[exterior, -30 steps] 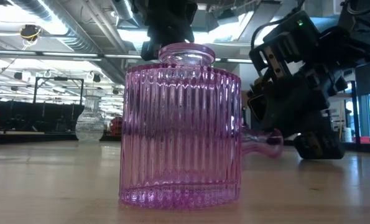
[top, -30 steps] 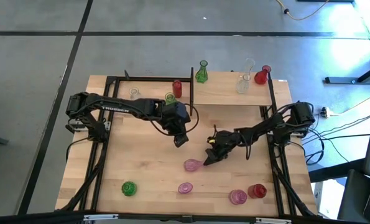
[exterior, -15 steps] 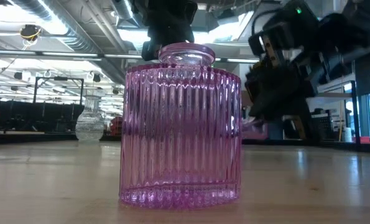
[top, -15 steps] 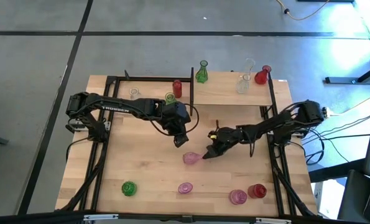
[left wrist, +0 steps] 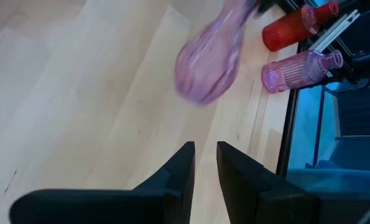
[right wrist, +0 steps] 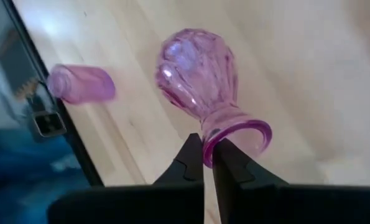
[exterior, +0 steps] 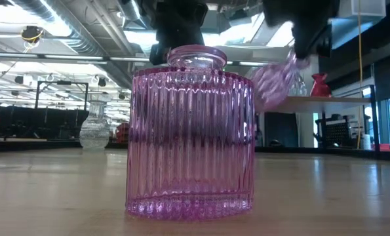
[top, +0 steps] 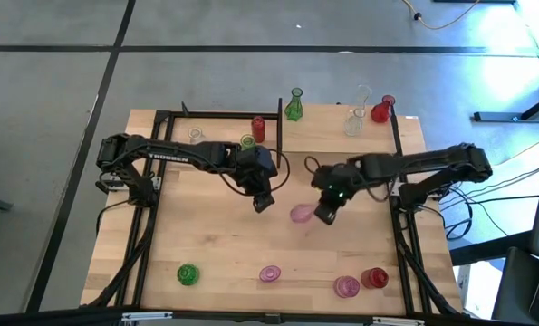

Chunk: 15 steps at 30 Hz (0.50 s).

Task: Sort vases onto shelf
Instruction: Put the top pink vase on the shelf

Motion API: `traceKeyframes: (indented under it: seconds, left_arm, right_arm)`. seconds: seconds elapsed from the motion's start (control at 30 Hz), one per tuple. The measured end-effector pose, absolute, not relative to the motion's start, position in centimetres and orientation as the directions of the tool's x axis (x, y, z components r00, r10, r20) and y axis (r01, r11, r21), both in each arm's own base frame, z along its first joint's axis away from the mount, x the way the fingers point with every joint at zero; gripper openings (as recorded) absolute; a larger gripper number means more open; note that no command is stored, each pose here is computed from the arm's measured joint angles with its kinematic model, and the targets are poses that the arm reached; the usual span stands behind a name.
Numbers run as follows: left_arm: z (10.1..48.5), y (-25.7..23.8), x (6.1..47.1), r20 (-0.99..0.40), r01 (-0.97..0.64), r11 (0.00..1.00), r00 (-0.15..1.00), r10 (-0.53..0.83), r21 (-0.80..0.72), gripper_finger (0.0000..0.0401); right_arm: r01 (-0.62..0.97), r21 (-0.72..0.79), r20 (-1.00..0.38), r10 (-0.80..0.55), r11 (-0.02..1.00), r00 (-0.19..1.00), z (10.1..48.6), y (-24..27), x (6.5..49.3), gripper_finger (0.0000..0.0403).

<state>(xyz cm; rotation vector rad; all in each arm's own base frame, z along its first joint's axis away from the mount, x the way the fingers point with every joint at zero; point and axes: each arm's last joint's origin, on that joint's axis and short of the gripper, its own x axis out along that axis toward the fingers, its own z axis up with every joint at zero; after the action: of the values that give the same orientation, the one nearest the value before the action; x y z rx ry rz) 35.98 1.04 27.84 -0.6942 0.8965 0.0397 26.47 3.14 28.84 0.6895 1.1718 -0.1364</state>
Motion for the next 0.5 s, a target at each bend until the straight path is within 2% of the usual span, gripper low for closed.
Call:
traceKeyframes:
  seconds: [0.13,0.3,0.4,0.5]
  left_arm:
    - [27.9,1.5,35.9,-0.721,-0.289,0.783,0.637,-0.272,-0.550,0.0066]
    - [27.8,2.0,35.9,-0.722,-0.274,0.798,0.639,-0.266,-0.536,0.0066]
    - [27.8,2.3,35.9,-0.721,-0.267,0.806,0.642,-0.260,-0.528,0.0066]
    - [27.9,2.7,35.8,-0.720,-0.263,0.810,0.645,-0.256,-0.524,0.0066]
  right_arm:
    - [0.470,0.287,-0.941,0.155,0.834,0.299,33.2,1.4,24.7,0.0000]
    - [0.525,0.160,-0.979,0.066,0.836,0.193,37.7,-1.9,22.3,0.0000]
    - [0.534,0.202,-0.956,0.046,0.821,0.291,39.7,-4.0,22.4,0.0000]
    - [0.539,0.187,-0.950,0.011,0.821,0.313,40.5,-5.8,23.3,0.0000]
